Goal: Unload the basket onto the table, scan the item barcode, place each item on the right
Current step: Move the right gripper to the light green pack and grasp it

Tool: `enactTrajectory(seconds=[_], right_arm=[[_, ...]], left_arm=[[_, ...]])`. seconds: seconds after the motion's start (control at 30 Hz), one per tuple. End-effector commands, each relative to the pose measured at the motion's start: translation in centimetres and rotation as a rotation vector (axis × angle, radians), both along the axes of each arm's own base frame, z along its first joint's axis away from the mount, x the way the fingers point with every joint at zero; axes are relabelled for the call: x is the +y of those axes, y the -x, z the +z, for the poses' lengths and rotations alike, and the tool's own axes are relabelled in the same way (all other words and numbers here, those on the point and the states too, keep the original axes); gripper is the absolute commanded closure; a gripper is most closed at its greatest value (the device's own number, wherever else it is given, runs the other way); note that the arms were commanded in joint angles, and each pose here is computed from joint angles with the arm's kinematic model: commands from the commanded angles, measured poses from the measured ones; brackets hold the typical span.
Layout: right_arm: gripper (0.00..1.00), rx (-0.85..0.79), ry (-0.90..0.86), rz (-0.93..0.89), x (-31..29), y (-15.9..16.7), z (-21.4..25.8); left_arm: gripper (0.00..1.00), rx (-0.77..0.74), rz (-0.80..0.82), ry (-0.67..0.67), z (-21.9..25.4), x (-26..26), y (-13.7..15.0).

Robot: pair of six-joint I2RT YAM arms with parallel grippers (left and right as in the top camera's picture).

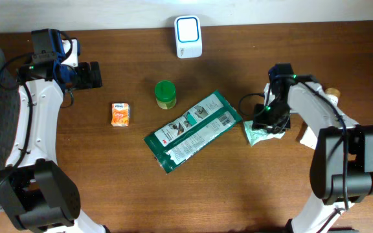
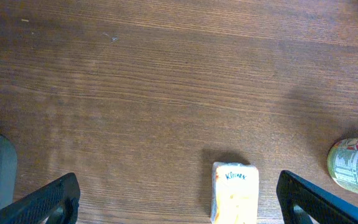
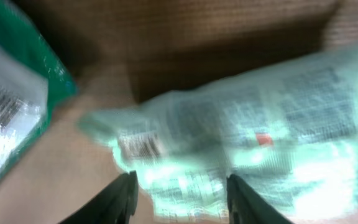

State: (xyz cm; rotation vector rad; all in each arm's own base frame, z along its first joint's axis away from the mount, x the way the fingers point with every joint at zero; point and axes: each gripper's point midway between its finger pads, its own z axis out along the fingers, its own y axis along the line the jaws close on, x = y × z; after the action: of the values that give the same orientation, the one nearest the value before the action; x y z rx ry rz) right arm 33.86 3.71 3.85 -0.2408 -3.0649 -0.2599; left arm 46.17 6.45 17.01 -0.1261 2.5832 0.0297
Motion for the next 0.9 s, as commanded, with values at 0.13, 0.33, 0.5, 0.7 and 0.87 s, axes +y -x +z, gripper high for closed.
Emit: enactTrajectory(seconds=[0.13, 0.33, 0.5, 0.7, 0.87], right_arm=[[0.50, -0.104, -0.029, -0.002, -5.1, -1.9, 6.7], [0.43, -0.106, -0.273, -0.020, -6.8, -1.0, 3.7], [0.41, -0.080, -0.363, -0.002, -6.7, -1.2, 0.7], [0.41, -0.069, -0.475, 0.027, -5.3, -1.6, -1.6], [0.42, -0.050, -0.494, 0.031, -5.0, -1.1, -2.4]], left_arm=[[0.01, -0.013, -0.001, -0.007, 0.4, 0.2, -0.4], [0.01, -0.013, -0.002, -0.007, 0.4, 0.2, -0.4], [0.01, -0.013, -0.002, -0.007, 0.4, 0.2, -0.4], [0.01, -0.013, -0.002, -0.007, 0.4, 0.2, -0.4], [0.01, -0.013, -0.002, -0.007, 0.4, 0.2, -0.4]])
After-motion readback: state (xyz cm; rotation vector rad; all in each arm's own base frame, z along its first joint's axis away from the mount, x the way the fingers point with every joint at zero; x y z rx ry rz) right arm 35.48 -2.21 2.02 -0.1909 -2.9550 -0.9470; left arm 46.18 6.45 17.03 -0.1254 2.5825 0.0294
